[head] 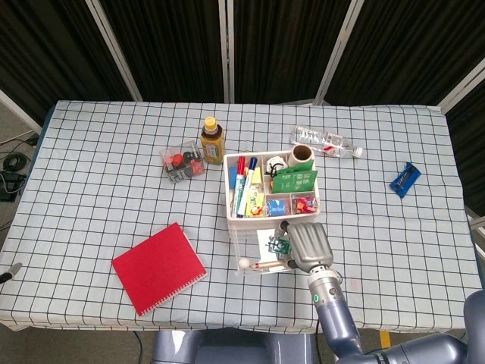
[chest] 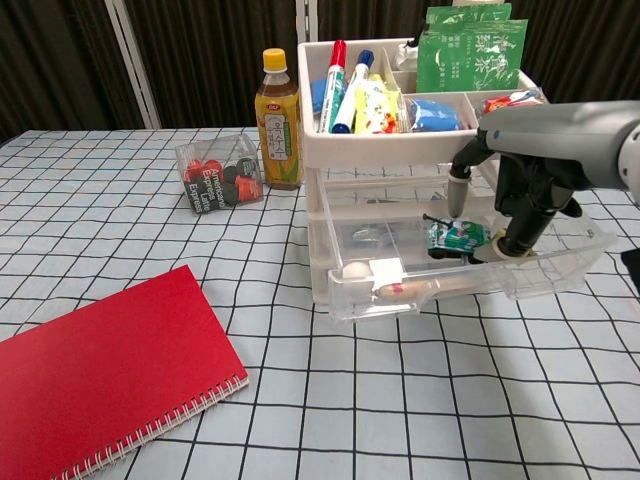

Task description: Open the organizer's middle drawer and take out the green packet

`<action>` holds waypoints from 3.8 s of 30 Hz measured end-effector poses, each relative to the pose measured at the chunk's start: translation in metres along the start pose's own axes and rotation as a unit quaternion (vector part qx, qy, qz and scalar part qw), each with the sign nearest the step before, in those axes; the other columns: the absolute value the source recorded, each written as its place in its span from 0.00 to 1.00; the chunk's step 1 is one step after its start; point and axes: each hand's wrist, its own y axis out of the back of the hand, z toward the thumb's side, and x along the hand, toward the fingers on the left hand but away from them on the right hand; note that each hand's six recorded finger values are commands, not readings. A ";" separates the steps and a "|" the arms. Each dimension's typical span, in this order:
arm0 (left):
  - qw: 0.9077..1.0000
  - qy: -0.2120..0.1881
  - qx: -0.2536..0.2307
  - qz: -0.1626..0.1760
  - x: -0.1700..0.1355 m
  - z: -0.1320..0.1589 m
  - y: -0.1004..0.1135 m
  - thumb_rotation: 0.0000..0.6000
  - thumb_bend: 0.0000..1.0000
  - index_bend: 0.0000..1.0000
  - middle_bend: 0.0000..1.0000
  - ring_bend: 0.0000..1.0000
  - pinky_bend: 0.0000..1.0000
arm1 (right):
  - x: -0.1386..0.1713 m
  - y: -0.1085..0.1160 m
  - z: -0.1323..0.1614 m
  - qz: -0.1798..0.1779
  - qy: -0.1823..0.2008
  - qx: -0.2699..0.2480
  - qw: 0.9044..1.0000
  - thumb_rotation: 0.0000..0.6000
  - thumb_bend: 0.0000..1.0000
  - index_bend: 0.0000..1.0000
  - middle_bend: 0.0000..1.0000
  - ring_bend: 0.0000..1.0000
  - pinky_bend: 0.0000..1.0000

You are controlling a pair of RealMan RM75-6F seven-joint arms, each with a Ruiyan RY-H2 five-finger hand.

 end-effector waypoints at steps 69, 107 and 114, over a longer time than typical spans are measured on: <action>1.000 -0.001 -0.003 0.004 -0.002 0.001 0.003 1.00 0.06 0.00 0.00 0.00 0.00 | 0.020 0.068 -0.039 -0.123 -0.016 -0.033 0.992 1.00 0.41 0.58 1.00 1.00 0.78; 1.000 -0.005 0.001 0.002 -0.003 0.004 0.001 1.00 0.06 0.00 0.00 0.00 0.00 | 0.016 0.067 -0.206 -0.154 -0.174 -0.082 0.969 1.00 0.40 0.59 1.00 1.00 0.78; 1.000 -0.005 0.002 0.001 -0.003 0.004 0.000 1.00 0.06 0.00 0.00 0.00 0.00 | 0.017 0.038 -0.238 -0.128 -0.193 -0.106 0.967 1.00 0.39 0.59 1.00 1.00 0.78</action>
